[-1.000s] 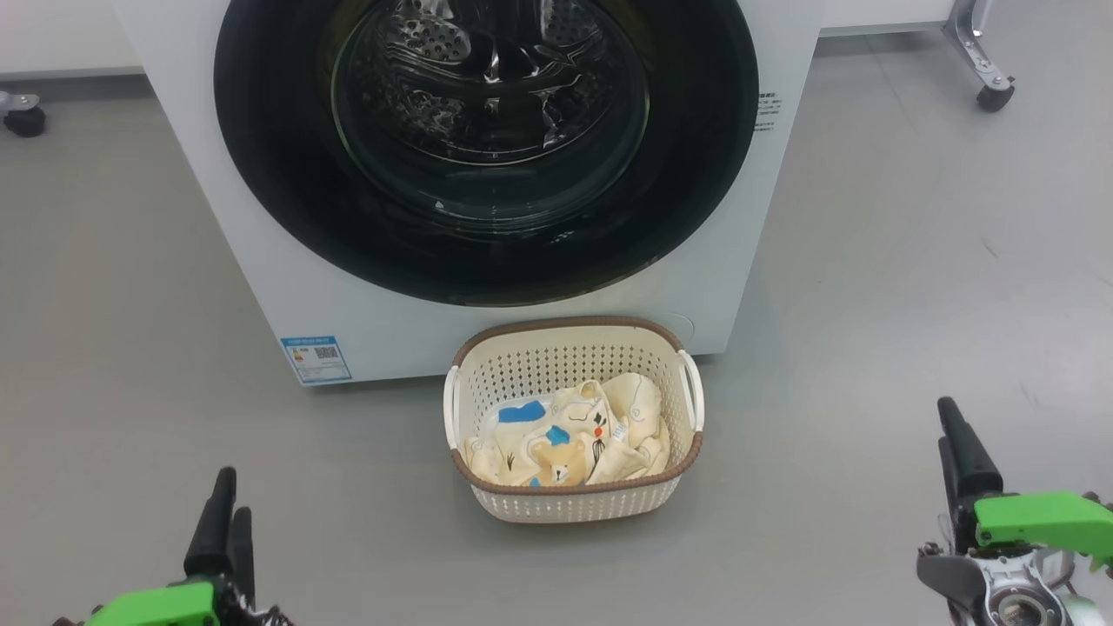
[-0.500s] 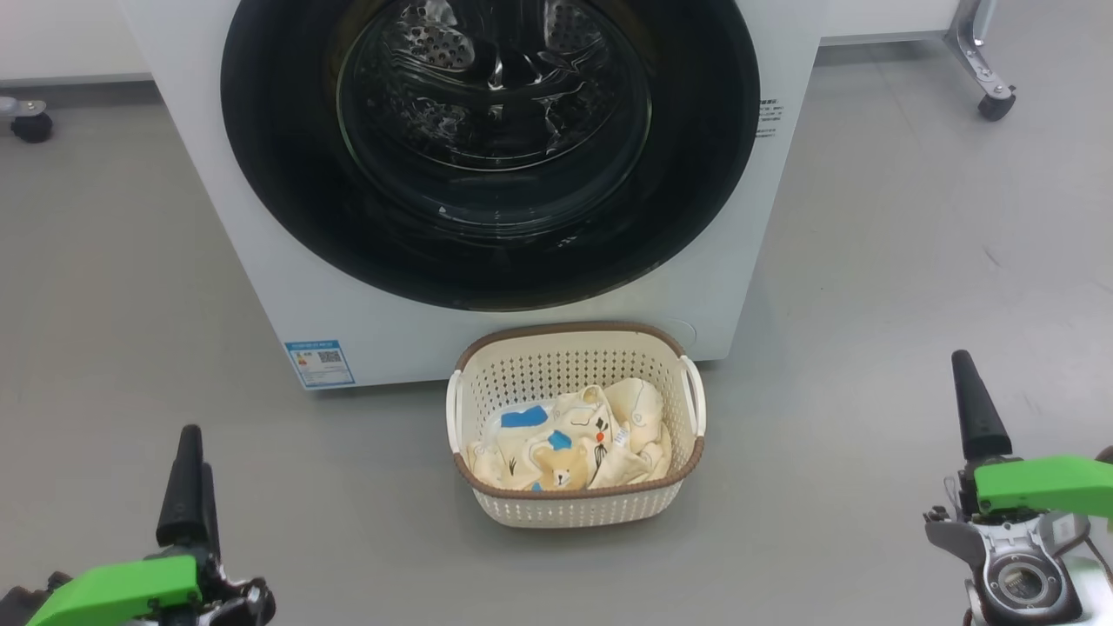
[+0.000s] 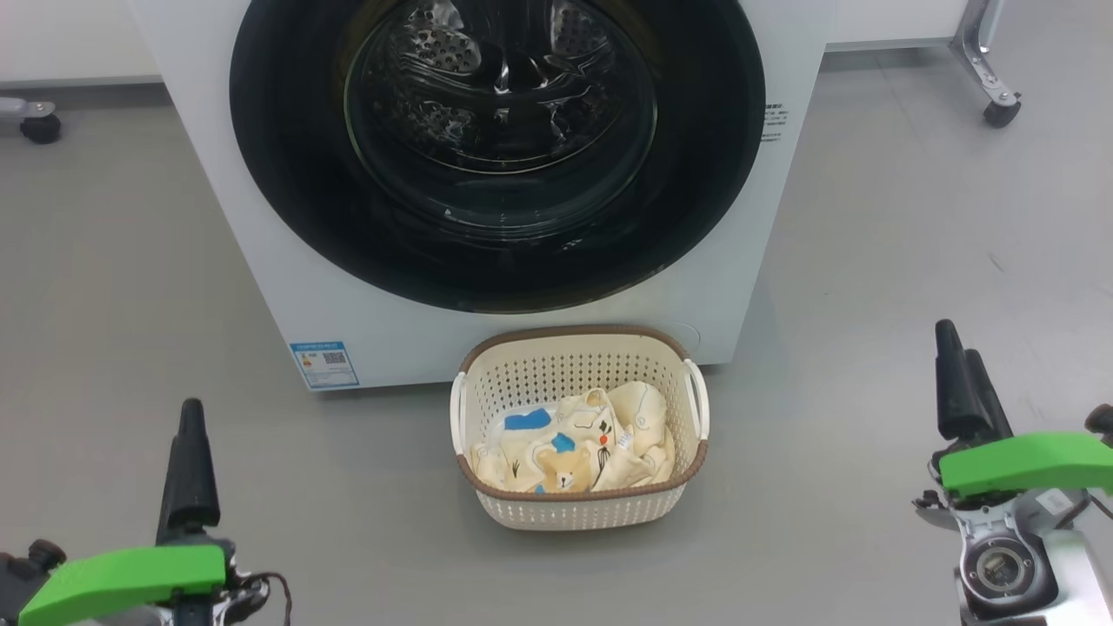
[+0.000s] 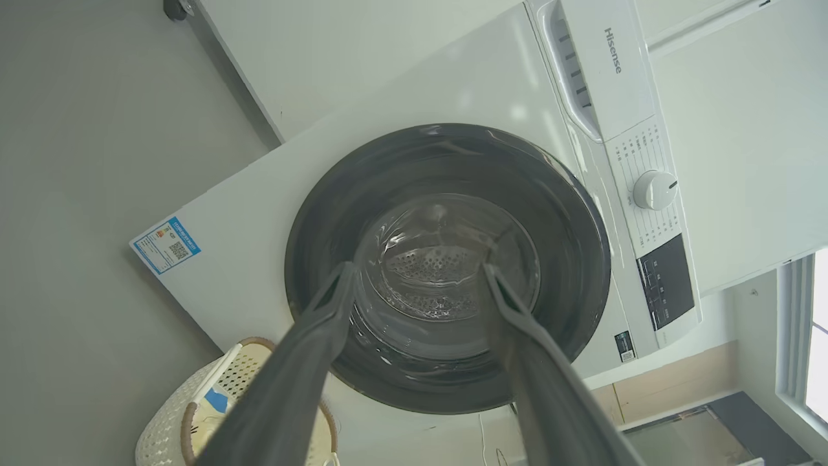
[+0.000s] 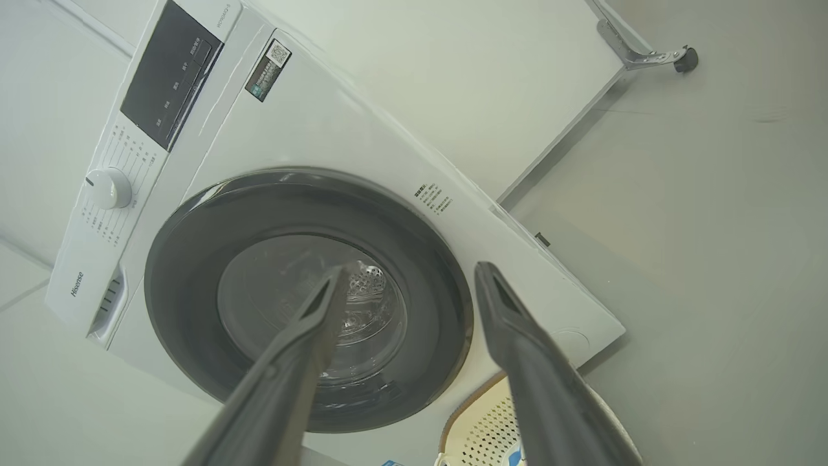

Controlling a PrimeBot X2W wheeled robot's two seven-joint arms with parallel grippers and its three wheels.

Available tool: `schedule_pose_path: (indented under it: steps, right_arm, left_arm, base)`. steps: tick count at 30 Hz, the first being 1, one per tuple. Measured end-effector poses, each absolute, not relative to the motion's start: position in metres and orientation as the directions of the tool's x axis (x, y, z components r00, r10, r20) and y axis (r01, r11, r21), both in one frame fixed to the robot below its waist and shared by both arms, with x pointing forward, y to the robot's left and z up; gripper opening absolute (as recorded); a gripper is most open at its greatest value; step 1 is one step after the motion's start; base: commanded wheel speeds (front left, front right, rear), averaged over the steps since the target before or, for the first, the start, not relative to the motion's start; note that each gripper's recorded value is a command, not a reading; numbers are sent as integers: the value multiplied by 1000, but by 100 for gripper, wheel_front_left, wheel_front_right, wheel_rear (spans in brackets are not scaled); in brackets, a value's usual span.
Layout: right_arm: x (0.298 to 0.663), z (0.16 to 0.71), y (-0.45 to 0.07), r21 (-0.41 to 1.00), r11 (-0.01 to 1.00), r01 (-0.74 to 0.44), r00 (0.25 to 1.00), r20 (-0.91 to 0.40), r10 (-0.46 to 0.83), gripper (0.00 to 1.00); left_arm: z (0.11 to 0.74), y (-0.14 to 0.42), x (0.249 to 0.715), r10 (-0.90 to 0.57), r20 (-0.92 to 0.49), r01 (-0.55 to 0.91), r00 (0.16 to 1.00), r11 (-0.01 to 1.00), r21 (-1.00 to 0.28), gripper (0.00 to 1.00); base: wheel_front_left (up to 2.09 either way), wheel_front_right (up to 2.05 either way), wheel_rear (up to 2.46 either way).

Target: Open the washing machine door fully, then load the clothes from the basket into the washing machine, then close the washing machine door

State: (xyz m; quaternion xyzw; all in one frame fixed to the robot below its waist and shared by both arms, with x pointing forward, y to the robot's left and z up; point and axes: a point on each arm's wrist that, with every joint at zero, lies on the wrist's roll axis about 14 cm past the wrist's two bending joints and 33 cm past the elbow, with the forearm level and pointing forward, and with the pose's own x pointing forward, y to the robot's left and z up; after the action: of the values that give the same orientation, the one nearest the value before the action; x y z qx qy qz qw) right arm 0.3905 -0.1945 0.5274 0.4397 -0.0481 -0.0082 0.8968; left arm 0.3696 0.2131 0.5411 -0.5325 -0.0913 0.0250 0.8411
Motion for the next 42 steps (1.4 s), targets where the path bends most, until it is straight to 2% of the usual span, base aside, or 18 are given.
schedule_pose_path:
  steps: [6,15,24,31,42]
  right_arm:
    - [391,534,-188,723,689,-51,994,103,-34,100]
    - [395,546,-181,571,817,-82,989,147,-3,100]
    - [398,551,-171,398,911,-108,985,168,44,100]
    - [402,554,-160,252,959,-131,980,179,87,100]
    - [401,525,-150,131,981,-143,987,96,131,100]
  left_arm:
    - [548,213,370,134,154,57,979,545,-836,100]
    - [559,204,372,102,190,52,976,741,-669,100]
    - [563,191,373,60,200,29,978,910,-413,100]
    - [562,178,375,16,207,45,978,958,-285,100]
    - [523,164,373,-56,111,78,992,975,-208,100]
  base:
    - [0,0,0]
    - [0,0,0]
    - [0,0,0]
    - [0,0,0]
    - [0,0,0]
